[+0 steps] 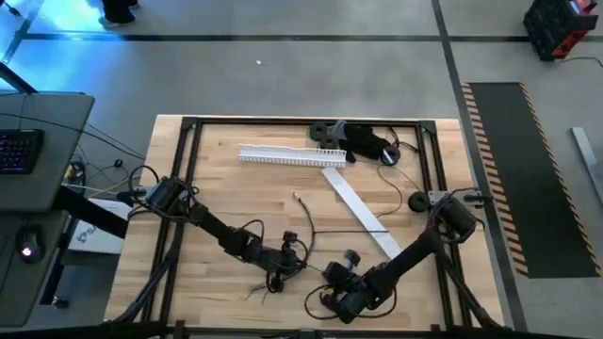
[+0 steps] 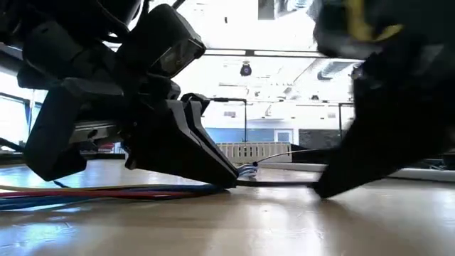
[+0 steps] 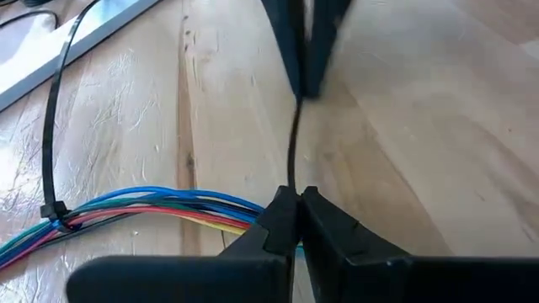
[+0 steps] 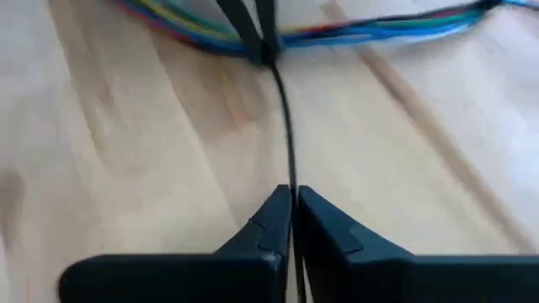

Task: Ziptie cables
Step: Wrap the wire cables with the black zip tie

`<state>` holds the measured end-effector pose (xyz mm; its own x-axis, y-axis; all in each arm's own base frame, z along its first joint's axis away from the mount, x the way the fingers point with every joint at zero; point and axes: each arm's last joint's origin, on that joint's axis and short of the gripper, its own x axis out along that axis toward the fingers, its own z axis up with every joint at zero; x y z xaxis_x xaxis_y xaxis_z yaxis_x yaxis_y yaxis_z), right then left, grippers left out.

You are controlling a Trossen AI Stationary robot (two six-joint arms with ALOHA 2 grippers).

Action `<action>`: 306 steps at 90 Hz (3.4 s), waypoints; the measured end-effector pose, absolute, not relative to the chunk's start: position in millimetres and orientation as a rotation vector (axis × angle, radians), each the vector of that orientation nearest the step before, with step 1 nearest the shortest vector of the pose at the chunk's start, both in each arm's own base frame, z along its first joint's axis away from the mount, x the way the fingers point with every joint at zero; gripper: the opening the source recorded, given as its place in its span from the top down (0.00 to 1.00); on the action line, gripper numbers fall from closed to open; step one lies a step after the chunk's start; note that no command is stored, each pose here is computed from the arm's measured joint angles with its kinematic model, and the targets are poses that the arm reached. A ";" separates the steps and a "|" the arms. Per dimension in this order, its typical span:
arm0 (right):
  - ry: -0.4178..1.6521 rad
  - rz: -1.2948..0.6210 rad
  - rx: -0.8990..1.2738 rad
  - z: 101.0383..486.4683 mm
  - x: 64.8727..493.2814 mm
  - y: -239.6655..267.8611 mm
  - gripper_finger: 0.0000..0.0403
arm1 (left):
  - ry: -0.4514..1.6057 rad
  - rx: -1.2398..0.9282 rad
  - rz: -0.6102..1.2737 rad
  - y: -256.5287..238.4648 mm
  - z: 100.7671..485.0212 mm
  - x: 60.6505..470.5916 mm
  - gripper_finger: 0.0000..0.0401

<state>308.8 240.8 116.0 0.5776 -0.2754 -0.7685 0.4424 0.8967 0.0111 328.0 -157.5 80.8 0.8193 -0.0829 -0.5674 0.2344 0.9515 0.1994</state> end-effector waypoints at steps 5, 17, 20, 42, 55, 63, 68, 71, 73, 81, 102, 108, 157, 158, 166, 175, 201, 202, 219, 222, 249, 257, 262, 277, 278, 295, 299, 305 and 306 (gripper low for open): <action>0.866 -0.416 0.159 125.8 306.3 237.4 0.90 | 0.582 0.256 -0.168 -157.2 81.2 328.5 1.00; 0.800 -0.304 -0.031 143.5 310.0 239.9 0.74 | 0.574 0.192 -0.165 -155.1 81.8 330.2 1.00; 0.774 -0.258 -0.094 146.9 311.9 243.0 0.70 | 0.570 0.174 -0.167 -154.2 82.2 331.1 1.00; 0.653 -0.108 -0.310 120.2 320.2 250.9 0.52 | 0.551 0.101 -0.147 -147.7 83.7 335.9 1.00; 0.670 -0.195 -0.303 102.3 322.9 239.3 0.53 | 0.535 0.043 -0.149 -145.1 86.3 338.1 1.00; 0.685 -0.212 -0.273 99.1 324.2 233.5 0.56 | 0.526 0.022 -0.175 -144.1 90.7 339.0 1.00; 0.691 -0.219 -0.250 98.0 326.1 229.7 0.58 | 0.516 0.014 -0.184 -144.4 92.7 339.6 1.00; 0.695 -0.227 -0.243 97.4 327.1 227.2 0.59 | 0.517 0.015 -0.182 -144.2 92.8 339.5 1.00; 0.698 -0.232 -0.241 97.1 327.8 225.6 0.60 | 0.517 0.015 -0.182 -144.2 92.9 339.5 1.00; 0.708 -0.232 -0.228 96.9 331.5 220.6 0.62 | 0.505 0.021 -0.154 -143.6 94.0 339.9 0.99; 0.709 -0.234 -0.222 97.9 334.1 218.3 0.64 | 0.506 0.067 -0.168 -143.5 94.5 340.0 0.85; 0.695 -0.226 -0.226 102.8 331.4 222.3 0.64 | 0.508 0.077 -0.185 -143.8 94.3 339.8 0.79; 0.577 -0.334 -0.188 131.1 315.5 234.0 0.64 | 0.485 0.072 -0.154 -146.6 96.4 340.1 0.64; 0.577 -0.334 -0.189 131.1 315.5 234.0 0.64 | 0.487 0.072 -0.158 -146.7 95.9 340.1 0.65; 0.577 -0.335 -0.188 131.1 315.5 234.0 0.64 | 0.501 0.083 -0.166 -147.8 93.2 339.1 0.66; 0.577 -0.334 -0.188 131.1 315.4 234.1 0.64 | 0.492 0.135 -0.170 -150.9 90.8 338.4 0.66; 0.577 -0.336 -0.184 131.0 315.7 233.6 0.64 | 0.515 0.210 -0.164 -159.2 78.1 350.7 0.68; 0.577 -0.336 -0.184 131.0 315.7 233.6 0.64 | 0.517 0.212 -0.163 -159.6 78.4 351.3 0.68; 0.577 -0.343 -0.147 130.6 315.4 233.5 0.64 | 0.549 0.237 -0.147 -161.4 81.9 354.0 0.78; 0.582 -0.337 -0.143 130.4 315.4 233.7 0.64 | 0.548 0.239 -0.144 -161.6 82.0 353.9 0.81; 0.694 -0.230 0.032 110.7 315.5 232.3 0.64 | 0.549 0.226 -0.137 -162.2 81.9 353.6 0.95; 0.678 -0.297 0.031 101.2 314.6 228.8 0.64 | 0.548 0.227 -0.131 -162.0 81.9 353.6 0.95; 0.673 -0.313 0.022 96.8 315.2 227.8 0.64 | 0.549 0.228 -0.130 -162.0 81.9 353.6 0.95; 0.698 -0.293 -0.044 84.0 319.0 225.3 0.65 | 0.549 0.227 -0.131 -162.0 81.9 353.6 0.93; 0.697 -0.290 -0.049 83.3 319.5 225.4 0.65 | 0.550 0.227 -0.131 -162.0 81.9 353.5 0.93; 0.674 -0.272 -0.106 76.9 323.1 227.2 0.72 | 0.550 0.222 -0.132 -162.1 81.8 353.5 0.94; 0.679 -0.269 -0.109 76.5 322.9 227.1 0.76 | 0.551 0.216 -0.135 -162.2 81.8 353.5 0.94; 0.684 -0.265 -0.109 76.2 322.8 227.2 0.81 | 0.552 0.212 -0.146 -162.8 81.8 353.3 0.93; 0.685 -0.263 -0.109 76.2 322.8 227.2 0.82 | 0.552 0.211 -0.149 -162.9 81.8 353.3 0.93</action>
<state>322.8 227.2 76.2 0.7427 -0.2755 -0.6103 0.2042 0.9612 -0.1854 353.3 -162.9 81.8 0.8415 -0.0832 -0.5338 0.1964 0.9676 0.1587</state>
